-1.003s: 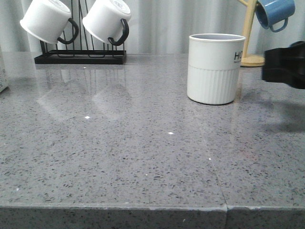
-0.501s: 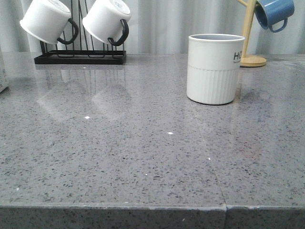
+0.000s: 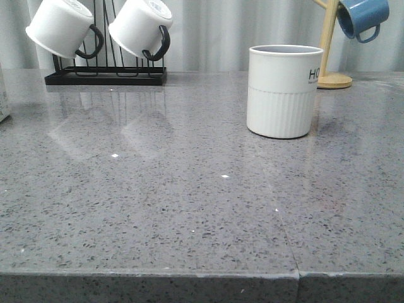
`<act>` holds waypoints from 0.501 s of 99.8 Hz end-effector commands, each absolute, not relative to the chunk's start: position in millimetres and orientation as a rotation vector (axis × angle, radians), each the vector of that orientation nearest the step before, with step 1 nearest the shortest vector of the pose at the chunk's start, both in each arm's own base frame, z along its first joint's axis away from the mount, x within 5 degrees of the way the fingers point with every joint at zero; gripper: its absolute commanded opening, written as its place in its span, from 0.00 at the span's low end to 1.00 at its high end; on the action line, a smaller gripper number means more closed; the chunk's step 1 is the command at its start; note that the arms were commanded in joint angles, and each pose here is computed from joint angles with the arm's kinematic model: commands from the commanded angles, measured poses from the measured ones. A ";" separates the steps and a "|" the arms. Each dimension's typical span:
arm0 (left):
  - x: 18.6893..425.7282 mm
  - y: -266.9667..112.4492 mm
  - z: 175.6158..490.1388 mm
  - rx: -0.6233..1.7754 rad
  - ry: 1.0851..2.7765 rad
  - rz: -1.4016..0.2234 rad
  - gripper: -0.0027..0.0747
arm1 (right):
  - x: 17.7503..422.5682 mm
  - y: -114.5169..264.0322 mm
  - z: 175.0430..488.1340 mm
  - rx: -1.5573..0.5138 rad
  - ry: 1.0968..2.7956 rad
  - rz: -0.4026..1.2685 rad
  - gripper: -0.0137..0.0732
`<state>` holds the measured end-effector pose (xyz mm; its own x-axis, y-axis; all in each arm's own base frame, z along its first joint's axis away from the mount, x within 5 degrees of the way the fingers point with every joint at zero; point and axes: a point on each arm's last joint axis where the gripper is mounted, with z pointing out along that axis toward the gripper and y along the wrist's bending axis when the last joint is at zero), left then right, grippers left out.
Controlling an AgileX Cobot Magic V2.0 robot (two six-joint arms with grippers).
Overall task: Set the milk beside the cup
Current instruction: 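Open the right gripper and withdraw it from the mug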
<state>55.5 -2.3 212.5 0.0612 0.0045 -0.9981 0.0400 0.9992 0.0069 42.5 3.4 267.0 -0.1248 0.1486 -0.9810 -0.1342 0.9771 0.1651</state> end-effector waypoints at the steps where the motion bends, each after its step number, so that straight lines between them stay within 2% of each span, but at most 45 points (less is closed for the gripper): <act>1: 52.3 -2.1 219.2 0.024 1.418 -0.038 0.01 | 39.6 3.1 277.0 0.000 1.627 0.242 0.08; 22: 41.9 -2.0 251.9 0.028 1.461 -0.041 0.01 | 39.6 3.0 276.6 0.001 1.631 0.241 0.08; 31: 38.7 -2.1 267.4 0.032 1.531 -0.042 0.01 | 39.6 3.0 276.7 0.001 1.631 0.241 0.08; 50: 52.8 -1.8 298.8 0.052 1.635 -0.007 0.01 | 39.6 3.0 276.7 0.001 1.631 0.241 0.08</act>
<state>44.6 -2.1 271.7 -0.1053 0.0210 -0.9942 0.0455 0.9988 0.0162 40.0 2.2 262.7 -0.1632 0.1470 -0.9756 -0.1205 0.9785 0.1676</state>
